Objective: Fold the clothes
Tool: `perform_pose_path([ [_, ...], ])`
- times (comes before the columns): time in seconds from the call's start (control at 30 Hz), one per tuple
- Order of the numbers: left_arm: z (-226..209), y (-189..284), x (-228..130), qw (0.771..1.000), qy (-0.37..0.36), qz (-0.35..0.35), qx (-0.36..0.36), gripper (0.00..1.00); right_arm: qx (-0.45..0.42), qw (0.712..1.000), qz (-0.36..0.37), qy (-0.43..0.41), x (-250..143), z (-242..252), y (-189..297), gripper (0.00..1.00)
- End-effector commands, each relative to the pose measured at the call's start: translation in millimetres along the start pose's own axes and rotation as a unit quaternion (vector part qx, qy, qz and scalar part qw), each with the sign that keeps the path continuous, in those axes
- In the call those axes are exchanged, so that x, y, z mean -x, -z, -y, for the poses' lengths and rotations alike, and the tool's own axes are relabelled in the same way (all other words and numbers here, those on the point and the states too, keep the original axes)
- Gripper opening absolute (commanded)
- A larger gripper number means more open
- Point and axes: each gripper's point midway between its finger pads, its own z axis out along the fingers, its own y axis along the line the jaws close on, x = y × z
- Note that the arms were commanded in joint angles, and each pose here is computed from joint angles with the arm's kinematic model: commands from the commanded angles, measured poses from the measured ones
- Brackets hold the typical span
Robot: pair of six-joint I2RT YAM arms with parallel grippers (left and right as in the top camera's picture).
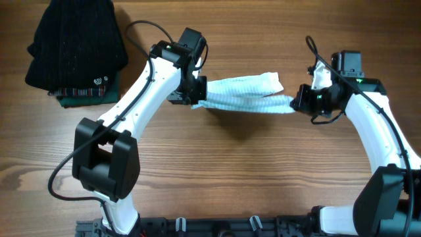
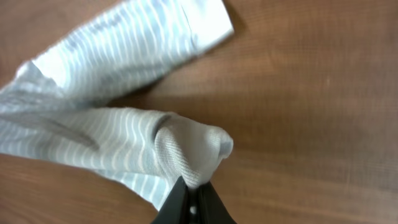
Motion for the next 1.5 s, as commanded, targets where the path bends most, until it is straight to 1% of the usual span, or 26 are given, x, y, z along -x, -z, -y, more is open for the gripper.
perform_pose_path([
  [0.0, 1.7, 7.1, 9.3, 1.0, 0.003, 0.027, -0.006, 0.06, 0.021, 0.998, 0.046, 0.031, 22.5, -19.2, 8.5, 0.04],
  [0.1, 0.1, 6.9, 19.7, 0.999, 0.002, 0.048, 0.001, 0.06, 0.023, 0.996, 0.07, 0.048, 35.3, -25.1, 5.8, 0.04],
  [0.23, -0.2, 5.1, 30.5, 0.998, 0.0, 0.069, 0.006, 0.05, 0.021, 0.994, 0.083, 0.065, 44.9, -30.3, -4.3, 0.04],
  [0.4, -6.5, -4.3, 38.7, 0.997, 0.002, 0.078, 0.026, 0.04, 0.002, 0.995, 0.074, 0.068, 48.5, -23.6, -27.6, 0.04],
  [0.67, -23.9, -34.8, 46.9, 0.995, 0.005, 0.071, 0.076, 0.04, -0.022, 0.996, 0.06, 0.059, 52.6, -3.7, -61.4, 0.04],
  [0.87, -32.9, -54.3, 56.6, 0.992, 0.008, 0.077, 0.099, 0.04, -0.029, 0.994, 0.081, 0.065, 65.9, 0.9, -71.3, 0.04],
  [1.0, -42.0, -61.9, 66.2, 0.991, 0.019, 0.085, 0.099, 0.04, -0.046, 0.992, 0.099, 0.067, 74.9, 6.5, -72.1, 0.04],
  [1.23, -63.9, -59.7, 81.0, 0.989, 0.047, 0.101, 0.098, 0.04, -0.052, 0.992, 0.093, 0.065, 74.0, 11.8, -79.8, 0.04],
  [1.37, -72.1, -57.8, 87.5, 0.988, 0.058, 0.11, 0.096, 0.06, -0.054, 0.993, 0.084, 0.062, 70.7, 15.8, -87.9, 0.04],
  [1.47, -71.8, -57.4, 89.5, 0.987, 0.058, 0.114, 0.095, 0.11, -0.055, 0.993, 0.081, 0.061, 70.0, 17.6, -92.2, 0.04],
])
